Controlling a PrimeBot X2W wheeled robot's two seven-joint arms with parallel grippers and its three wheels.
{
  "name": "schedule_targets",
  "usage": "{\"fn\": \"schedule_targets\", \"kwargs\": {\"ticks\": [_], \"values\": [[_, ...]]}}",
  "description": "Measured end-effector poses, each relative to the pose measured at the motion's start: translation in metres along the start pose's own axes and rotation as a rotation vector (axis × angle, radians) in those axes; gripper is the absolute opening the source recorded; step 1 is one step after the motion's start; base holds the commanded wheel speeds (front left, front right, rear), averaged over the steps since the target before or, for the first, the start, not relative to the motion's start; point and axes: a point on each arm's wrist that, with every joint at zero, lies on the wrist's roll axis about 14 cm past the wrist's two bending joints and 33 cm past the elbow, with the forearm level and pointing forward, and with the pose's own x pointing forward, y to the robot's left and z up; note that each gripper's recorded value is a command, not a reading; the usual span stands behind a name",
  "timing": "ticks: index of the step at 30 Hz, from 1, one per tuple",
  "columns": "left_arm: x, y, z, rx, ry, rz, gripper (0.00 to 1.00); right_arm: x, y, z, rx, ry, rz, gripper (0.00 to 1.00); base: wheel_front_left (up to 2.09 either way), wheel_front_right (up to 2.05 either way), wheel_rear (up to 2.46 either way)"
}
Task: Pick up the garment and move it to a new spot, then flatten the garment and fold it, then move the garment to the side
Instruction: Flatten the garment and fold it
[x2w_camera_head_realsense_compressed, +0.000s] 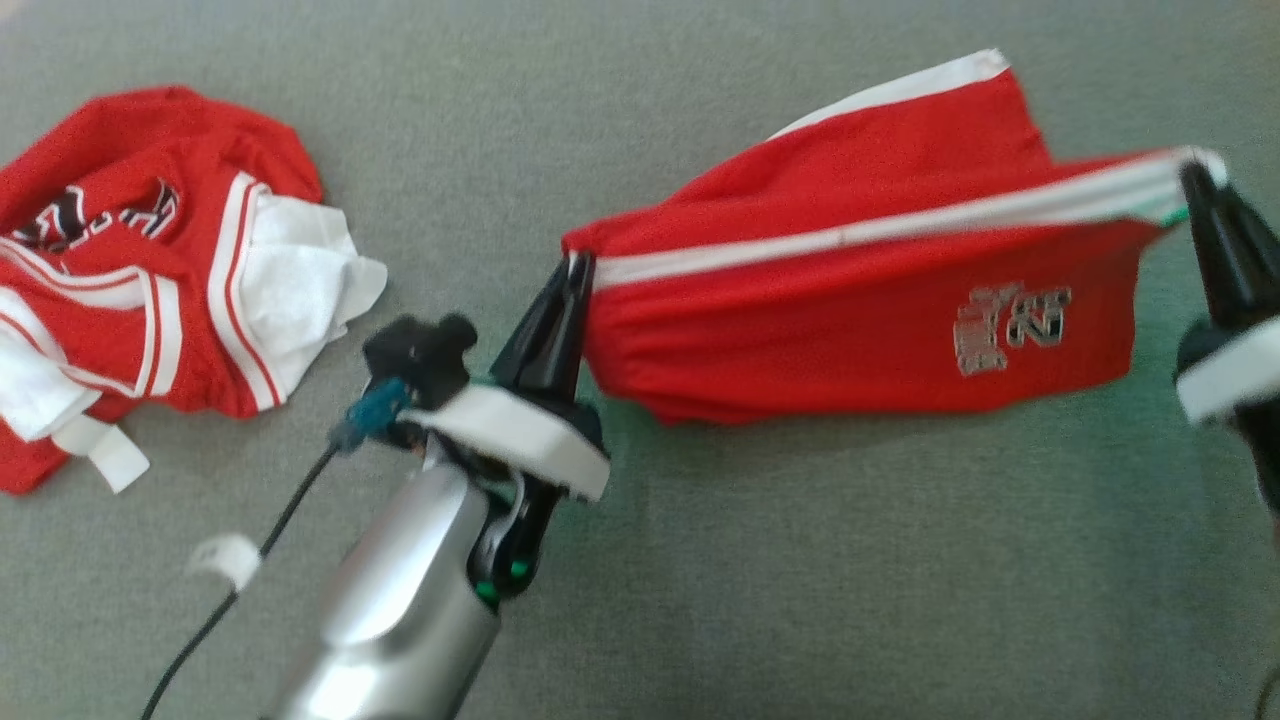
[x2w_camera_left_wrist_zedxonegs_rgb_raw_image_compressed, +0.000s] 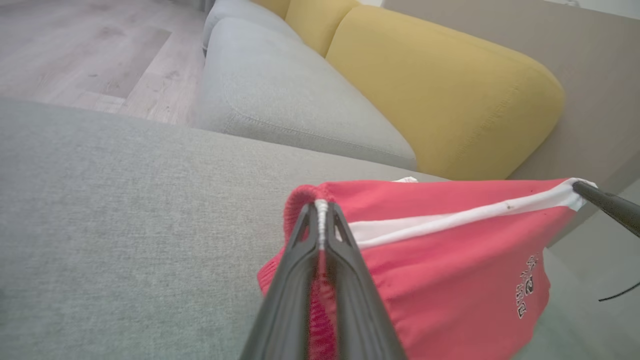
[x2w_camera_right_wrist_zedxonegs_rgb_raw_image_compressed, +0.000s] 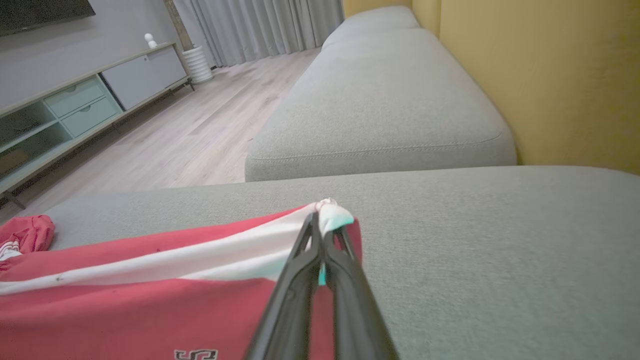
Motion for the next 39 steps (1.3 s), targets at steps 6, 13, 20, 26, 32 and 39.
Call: {"fn": "schedule_targets", "kwargs": {"ticks": [6,13,20,26,32,39], "values": [[0.023,0.012,-0.009,-0.020,0.055,0.014,0.00,0.051,0.002,-0.005,0.033,0.035,0.032,0.00,0.00,0.00,0.00],[0.047,0.033,-0.004,0.011,0.065,0.060,0.00,0.094,0.008,-0.012,-0.014,0.084,0.069,0.00,0.00,0.00,0.00],[0.049,0.044,-0.021,0.011,0.101,0.092,0.08,0.116,0.012,-0.029,-0.043,0.134,0.083,0.22,0.00,0.00,0.00],[0.051,0.046,-0.017,0.021,0.081,0.113,1.00,0.121,0.013,-0.019,-0.036,0.064,0.081,1.00,0.00,0.00,0.00],[0.041,0.040,-0.002,0.050,0.026,0.136,1.00,0.103,0.023,-0.010,-0.020,-0.011,0.107,1.00,0.00,0.00,0.00],[-0.005,0.029,0.034,0.187,-0.171,0.230,1.00,0.044,0.018,-0.063,0.033,0.075,0.073,1.00,0.00,0.00,0.00]]}}
